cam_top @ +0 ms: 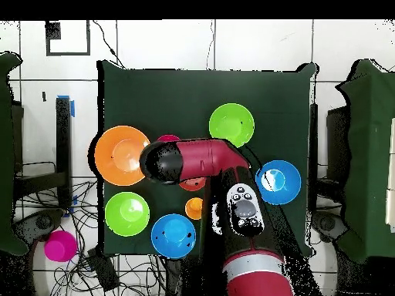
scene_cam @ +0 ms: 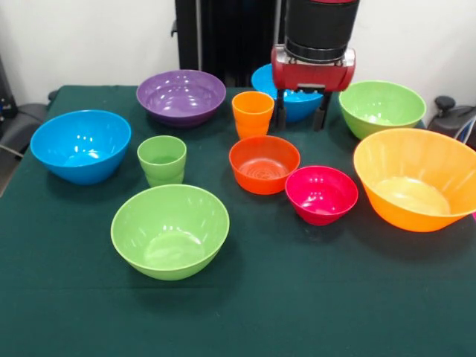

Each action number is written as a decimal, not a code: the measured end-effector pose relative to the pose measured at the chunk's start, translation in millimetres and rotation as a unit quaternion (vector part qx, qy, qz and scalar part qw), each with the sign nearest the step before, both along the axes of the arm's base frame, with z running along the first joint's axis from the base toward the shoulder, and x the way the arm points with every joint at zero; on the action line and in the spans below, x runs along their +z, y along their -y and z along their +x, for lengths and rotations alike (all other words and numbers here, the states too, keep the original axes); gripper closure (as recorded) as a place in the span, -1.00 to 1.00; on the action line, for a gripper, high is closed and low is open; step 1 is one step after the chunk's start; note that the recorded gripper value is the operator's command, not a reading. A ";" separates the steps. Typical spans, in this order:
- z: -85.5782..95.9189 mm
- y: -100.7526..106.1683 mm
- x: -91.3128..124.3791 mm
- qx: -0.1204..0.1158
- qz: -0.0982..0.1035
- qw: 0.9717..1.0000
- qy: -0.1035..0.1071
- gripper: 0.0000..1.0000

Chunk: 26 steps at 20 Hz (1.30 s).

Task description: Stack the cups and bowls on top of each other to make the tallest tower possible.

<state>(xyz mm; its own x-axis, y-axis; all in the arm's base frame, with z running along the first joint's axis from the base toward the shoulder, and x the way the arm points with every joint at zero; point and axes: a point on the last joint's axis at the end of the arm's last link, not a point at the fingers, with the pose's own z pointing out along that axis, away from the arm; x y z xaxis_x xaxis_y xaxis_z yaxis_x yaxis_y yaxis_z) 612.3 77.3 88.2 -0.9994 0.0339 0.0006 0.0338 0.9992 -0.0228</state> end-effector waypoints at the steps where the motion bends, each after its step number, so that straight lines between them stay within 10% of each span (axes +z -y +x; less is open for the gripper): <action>1: -15.3 -7.4 -5.5 0.012 0.001 1.000 0.003 -1.00; 11: -71.2 -27.7 -28.9 0.053 0.008 0.998 0.016 -1.00; 26: -75.4 -21.0 -43.7 0.070 0.003 0.997 0.043 -1.00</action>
<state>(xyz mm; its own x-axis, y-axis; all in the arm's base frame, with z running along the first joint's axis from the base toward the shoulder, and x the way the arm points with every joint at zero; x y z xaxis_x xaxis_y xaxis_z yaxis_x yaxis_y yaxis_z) 536.9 98.3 44.5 -0.9907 -0.1062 -0.0849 -0.1049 0.9943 -0.0205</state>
